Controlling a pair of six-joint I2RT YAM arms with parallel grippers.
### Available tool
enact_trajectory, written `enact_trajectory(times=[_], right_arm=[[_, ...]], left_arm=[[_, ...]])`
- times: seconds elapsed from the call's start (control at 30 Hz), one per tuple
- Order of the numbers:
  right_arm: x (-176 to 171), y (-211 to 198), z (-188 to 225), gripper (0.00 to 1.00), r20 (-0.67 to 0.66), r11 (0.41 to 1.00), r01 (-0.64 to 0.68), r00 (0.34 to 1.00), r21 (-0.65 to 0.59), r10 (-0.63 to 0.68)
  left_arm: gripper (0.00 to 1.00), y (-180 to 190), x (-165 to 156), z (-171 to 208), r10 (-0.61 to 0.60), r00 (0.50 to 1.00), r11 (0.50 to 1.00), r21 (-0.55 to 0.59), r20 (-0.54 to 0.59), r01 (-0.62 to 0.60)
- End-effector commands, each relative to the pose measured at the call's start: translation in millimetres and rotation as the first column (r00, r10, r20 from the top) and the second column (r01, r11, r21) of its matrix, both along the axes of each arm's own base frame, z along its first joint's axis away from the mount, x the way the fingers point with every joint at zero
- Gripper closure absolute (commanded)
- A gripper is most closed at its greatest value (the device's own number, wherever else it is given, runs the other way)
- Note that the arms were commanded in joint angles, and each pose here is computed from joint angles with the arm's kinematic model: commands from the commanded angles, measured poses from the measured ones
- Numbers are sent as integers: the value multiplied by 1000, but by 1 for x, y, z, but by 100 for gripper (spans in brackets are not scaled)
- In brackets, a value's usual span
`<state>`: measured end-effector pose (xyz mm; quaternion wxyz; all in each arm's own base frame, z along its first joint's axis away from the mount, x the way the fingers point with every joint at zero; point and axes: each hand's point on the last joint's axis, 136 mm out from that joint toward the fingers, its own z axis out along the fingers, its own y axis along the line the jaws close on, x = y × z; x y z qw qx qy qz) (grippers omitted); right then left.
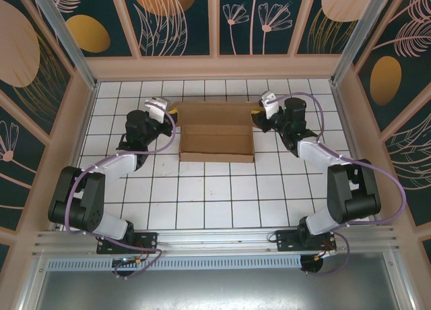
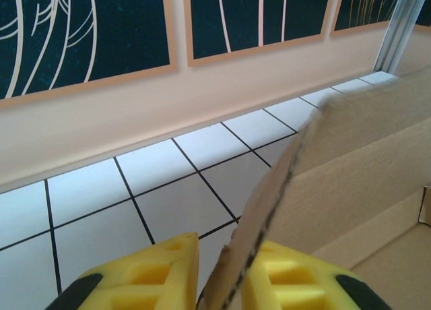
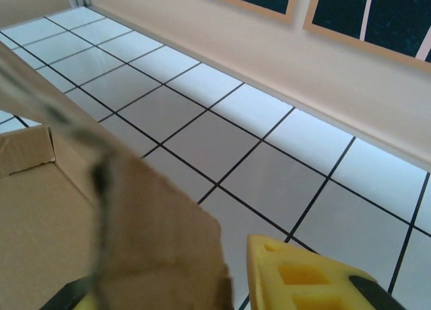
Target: Fold the paper box
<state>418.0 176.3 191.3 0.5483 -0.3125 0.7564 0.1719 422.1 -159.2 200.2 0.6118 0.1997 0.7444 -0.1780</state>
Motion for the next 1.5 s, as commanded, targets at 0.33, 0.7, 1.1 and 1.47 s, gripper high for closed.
enact_trajectory(times=[0.33, 0.7, 1.1, 1.47], right_arm=[[-4, -7, 7, 71, 35, 998, 23, 999, -56, -21], [-6, -10, -1, 80, 22, 995, 30, 999, -92, -28], [-9, -17, -6, 62, 26, 991, 34, 999, -131, -31], [-15, -20, 1, 82, 38, 993, 25, 999, -113, -21]], left_arm=[[62, 13, -2, -1, 62, 998, 997, 42, -4, -62], [79, 6, -1, -8, 23, 999, 998, 53, -31, -21], [67, 5, 2, -6, 18, 999, 999, 49, -28, -17], [80, 2, 2, -7, 1, 999, 998, 56, -33, 1]])
